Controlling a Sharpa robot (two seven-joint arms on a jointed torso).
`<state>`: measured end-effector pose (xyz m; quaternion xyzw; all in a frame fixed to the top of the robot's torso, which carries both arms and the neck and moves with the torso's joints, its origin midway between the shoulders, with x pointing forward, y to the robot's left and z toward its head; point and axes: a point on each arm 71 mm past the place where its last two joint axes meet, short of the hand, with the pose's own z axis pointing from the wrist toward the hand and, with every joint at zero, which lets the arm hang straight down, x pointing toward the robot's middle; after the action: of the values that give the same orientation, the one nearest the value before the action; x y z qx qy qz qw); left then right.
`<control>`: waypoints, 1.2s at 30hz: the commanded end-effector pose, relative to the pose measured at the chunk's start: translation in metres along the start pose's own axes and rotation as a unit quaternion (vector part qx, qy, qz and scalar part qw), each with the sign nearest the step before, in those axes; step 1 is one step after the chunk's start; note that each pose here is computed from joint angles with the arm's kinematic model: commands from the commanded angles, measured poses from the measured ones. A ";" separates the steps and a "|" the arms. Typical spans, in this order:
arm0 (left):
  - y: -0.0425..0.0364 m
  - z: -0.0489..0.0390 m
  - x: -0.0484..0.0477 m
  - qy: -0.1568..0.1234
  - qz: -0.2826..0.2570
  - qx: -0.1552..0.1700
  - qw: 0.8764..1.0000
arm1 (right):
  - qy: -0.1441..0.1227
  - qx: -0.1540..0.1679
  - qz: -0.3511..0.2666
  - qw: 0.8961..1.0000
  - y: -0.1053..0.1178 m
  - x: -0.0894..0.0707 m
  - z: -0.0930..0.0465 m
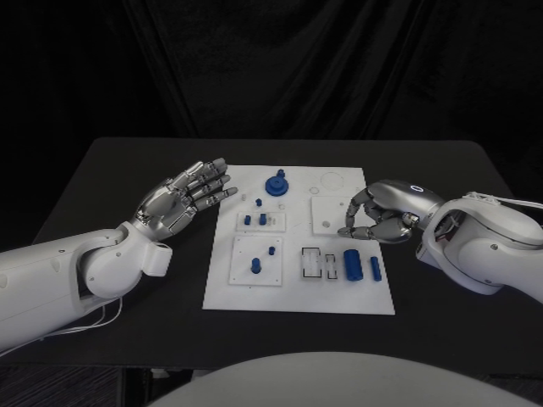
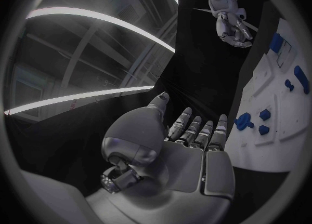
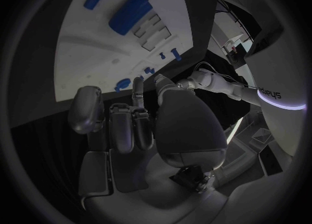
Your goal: Assemble the parts on the task board
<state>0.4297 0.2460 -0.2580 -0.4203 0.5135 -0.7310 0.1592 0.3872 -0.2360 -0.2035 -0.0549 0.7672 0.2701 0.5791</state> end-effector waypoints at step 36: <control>0.0020 0.0005 -0.0018 0.005 -0.005 -0.011 1.000 | 0.113 0.180 -0.057 0.976 -0.022 0.052 -0.014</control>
<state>0.4316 0.2478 -0.2603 -0.4223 0.5211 -0.7248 0.1578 0.3671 -0.2476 -0.2546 -0.0239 0.8555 0.1035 0.5068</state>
